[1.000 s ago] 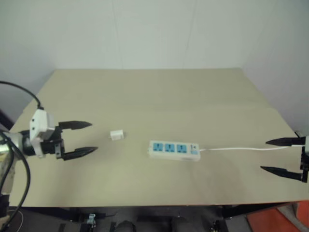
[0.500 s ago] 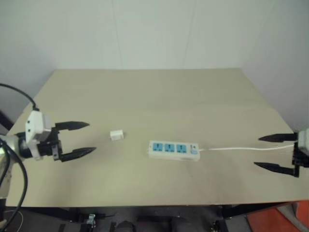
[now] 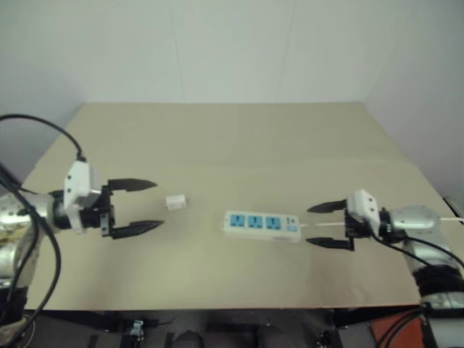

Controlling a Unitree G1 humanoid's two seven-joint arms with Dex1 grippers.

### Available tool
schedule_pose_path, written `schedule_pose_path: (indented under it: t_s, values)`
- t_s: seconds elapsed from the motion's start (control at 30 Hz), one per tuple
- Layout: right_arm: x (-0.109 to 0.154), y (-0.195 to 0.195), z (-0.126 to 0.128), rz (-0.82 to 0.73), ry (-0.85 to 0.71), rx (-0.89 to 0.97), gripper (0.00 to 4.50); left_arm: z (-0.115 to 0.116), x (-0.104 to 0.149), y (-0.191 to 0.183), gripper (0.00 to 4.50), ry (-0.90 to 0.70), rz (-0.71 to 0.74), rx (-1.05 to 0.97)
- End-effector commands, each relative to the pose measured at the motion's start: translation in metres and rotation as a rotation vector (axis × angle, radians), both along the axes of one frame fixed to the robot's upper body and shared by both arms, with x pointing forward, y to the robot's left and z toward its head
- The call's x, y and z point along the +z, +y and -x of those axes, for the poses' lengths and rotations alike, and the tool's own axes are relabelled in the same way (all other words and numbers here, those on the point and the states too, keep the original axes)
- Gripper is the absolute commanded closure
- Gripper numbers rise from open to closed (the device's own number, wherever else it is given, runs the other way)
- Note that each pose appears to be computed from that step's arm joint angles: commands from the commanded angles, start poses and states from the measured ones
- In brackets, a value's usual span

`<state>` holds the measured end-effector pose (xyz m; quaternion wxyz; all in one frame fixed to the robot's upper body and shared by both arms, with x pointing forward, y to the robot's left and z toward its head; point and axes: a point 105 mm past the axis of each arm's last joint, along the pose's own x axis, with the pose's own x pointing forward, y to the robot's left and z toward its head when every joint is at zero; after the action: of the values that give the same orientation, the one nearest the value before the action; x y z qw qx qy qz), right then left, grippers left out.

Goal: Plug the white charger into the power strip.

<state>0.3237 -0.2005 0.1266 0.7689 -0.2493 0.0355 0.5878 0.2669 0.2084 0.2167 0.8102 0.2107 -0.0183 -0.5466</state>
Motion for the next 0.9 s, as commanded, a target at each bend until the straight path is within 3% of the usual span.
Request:
schedule_pose_path:
  t_s: [0.03, 0.37, 0.67, 0.9]
  values:
    - [0.002, 0.002, -0.004, 0.006, -0.012, 0.030, 0.05, 0.004, 0.005, -0.004, 0.00, -0.023, 0.010, -0.007]
    - [-0.015, 0.021, -0.021, 0.001, 0.038, 0.044, 0.05, 0.005, 0.001, -0.002, 0.00, -0.016, 0.001, 0.010]
    - [-0.022, 0.028, -0.017, -0.154, 0.091, 0.083, 0.05, 0.006, 0.002, 0.000, 0.00, -0.024, 0.008, 0.028]
    - [-0.029, 0.027, -0.019, -0.167, 0.068, 0.048, 0.05, 0.006, 0.005, 0.001, 0.00, -0.028, -0.002, 0.022]
